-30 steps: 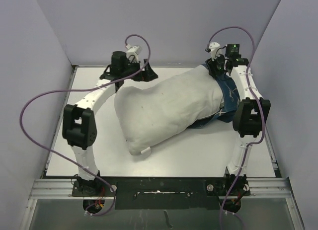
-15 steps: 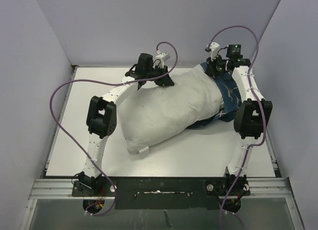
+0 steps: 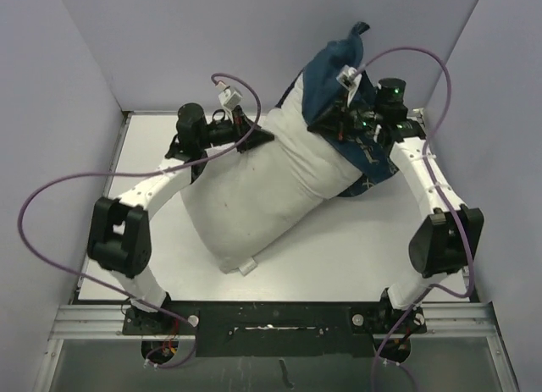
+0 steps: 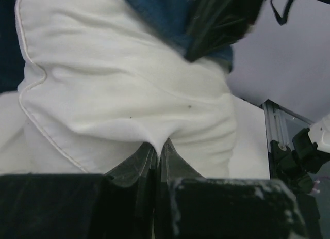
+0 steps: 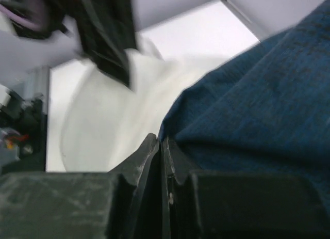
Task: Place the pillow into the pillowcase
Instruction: Stuff the pillow into the pillowcase.
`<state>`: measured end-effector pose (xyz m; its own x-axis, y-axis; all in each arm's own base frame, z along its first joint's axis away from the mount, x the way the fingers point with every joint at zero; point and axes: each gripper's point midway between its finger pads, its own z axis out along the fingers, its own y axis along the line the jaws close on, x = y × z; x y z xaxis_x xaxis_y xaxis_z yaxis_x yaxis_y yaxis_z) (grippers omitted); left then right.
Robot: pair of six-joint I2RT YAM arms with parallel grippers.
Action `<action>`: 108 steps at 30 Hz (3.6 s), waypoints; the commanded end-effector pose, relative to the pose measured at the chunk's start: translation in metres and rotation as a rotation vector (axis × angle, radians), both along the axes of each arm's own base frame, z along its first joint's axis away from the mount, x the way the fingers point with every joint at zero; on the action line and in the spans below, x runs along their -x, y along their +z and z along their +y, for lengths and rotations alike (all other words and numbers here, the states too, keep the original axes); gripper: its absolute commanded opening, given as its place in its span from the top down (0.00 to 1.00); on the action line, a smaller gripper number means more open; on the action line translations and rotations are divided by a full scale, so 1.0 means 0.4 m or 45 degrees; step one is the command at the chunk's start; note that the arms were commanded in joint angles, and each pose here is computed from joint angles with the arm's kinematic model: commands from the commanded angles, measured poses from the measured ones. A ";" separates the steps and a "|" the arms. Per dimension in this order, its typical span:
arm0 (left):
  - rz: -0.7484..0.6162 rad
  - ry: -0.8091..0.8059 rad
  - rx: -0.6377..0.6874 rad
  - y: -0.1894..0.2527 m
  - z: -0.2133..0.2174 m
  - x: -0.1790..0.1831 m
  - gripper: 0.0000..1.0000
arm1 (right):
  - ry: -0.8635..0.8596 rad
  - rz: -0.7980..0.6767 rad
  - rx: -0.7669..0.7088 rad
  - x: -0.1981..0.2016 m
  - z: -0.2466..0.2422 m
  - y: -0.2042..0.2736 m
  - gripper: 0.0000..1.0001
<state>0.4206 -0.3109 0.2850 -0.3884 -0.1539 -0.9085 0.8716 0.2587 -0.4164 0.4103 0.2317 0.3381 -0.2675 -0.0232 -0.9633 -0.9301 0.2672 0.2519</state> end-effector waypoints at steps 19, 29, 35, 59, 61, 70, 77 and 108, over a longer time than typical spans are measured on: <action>-0.164 -0.490 -0.300 -0.120 -0.171 0.385 1.00 | -0.066 -0.002 0.512 0.254 -0.374 -0.222 0.75; -0.158 -0.548 -0.308 -0.130 -0.208 0.452 1.00 | -0.564 -0.068 0.702 0.069 -0.437 -0.095 0.36; -0.160 -0.541 -0.316 -0.134 -0.213 0.468 1.00 | -0.754 -0.033 1.008 0.000 -0.486 -0.181 0.45; -0.160 -0.513 -0.305 -0.141 -0.208 0.470 1.00 | -0.853 -0.131 1.347 0.041 -0.590 -0.180 0.66; -0.167 -0.511 -0.302 -0.136 -0.208 0.470 1.00 | -0.853 -0.101 1.343 0.040 -0.595 -0.194 0.71; -0.251 -0.494 -0.255 -0.096 -0.202 0.460 1.00 | -0.743 -0.007 1.136 -0.009 -0.527 -0.208 1.00; -0.481 -0.462 -0.157 0.046 -0.203 0.355 1.00 | -0.379 -0.128 0.344 -0.070 -0.177 0.085 1.00; -0.226 0.116 -0.321 0.180 -0.028 0.130 0.40 | -0.331 0.282 0.509 0.075 -0.340 -0.338 1.00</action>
<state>0.3423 -0.3441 0.2604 -0.3370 0.1161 -0.9343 0.9174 0.2636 -0.2981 0.4107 0.0954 0.2024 -0.5238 -0.2500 -0.8143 -0.7115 0.6540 0.2569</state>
